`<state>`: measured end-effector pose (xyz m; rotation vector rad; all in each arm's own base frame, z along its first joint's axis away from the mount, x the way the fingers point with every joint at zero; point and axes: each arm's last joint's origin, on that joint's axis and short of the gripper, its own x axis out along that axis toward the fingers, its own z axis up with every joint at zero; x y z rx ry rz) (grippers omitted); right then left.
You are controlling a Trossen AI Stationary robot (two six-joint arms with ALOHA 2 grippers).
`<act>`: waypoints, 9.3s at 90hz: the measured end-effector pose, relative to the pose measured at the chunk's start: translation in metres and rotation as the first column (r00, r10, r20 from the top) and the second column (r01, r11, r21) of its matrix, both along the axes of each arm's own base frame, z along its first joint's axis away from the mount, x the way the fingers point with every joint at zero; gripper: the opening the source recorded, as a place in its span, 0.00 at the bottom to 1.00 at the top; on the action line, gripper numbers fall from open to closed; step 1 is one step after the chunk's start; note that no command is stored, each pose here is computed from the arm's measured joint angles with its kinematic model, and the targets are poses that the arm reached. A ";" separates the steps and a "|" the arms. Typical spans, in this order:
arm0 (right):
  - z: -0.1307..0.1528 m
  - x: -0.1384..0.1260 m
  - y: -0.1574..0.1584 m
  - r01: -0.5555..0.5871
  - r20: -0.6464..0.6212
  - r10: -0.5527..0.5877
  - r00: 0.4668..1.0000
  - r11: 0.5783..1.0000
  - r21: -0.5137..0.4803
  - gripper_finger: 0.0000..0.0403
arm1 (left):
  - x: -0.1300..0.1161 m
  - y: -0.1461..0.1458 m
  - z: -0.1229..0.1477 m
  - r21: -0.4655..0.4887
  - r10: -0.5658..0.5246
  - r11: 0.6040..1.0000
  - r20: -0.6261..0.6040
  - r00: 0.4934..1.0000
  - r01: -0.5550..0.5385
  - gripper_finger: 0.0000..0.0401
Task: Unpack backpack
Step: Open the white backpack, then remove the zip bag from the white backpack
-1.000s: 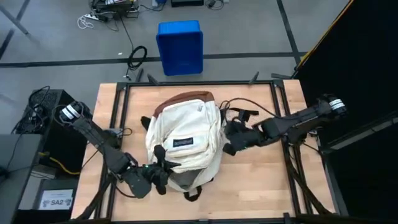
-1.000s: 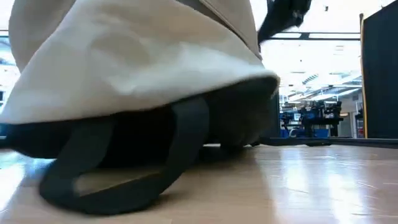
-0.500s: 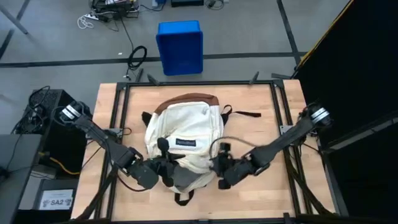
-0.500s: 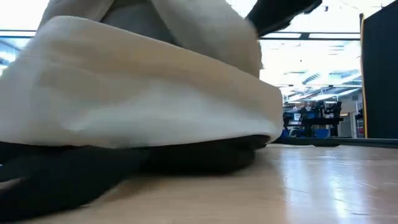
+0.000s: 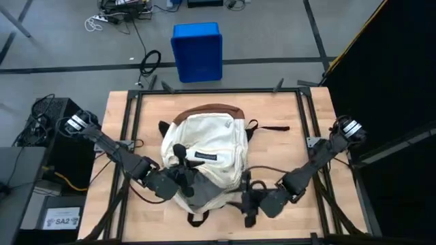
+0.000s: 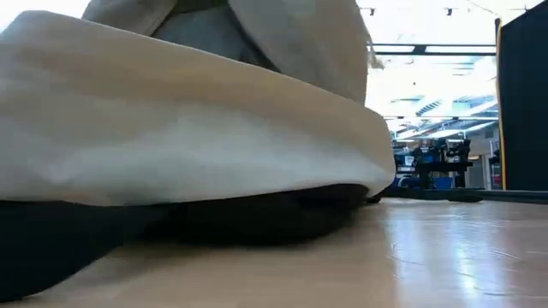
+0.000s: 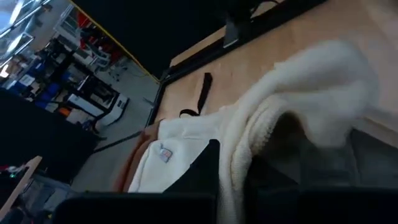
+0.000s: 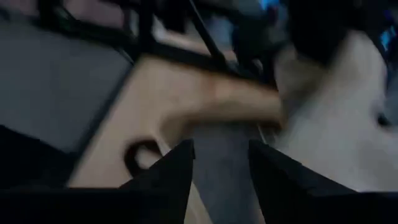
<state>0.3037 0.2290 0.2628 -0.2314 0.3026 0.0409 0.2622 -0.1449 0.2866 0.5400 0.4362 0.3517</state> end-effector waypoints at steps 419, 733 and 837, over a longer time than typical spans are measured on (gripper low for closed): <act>-0.044 0.057 -0.131 0.368 -0.722 -0.458 0.518 0.882 -0.295 0.10 | -0.034 0.186 -0.064 -0.197 0.469 0.819 -0.312 0.826 -0.539 0.00; -0.021 0.095 -0.257 0.538 -0.309 -0.536 0.786 0.838 -0.085 0.38 | -0.010 0.120 0.067 -0.174 -0.008 0.983 -0.342 0.940 -0.055 0.75; 0.014 0.033 -0.143 0.242 -0.520 -0.211 0.828 0.970 -0.010 0.31 | 0.093 0.081 -0.082 -0.027 -0.163 0.985 -0.486 0.859 0.172 0.75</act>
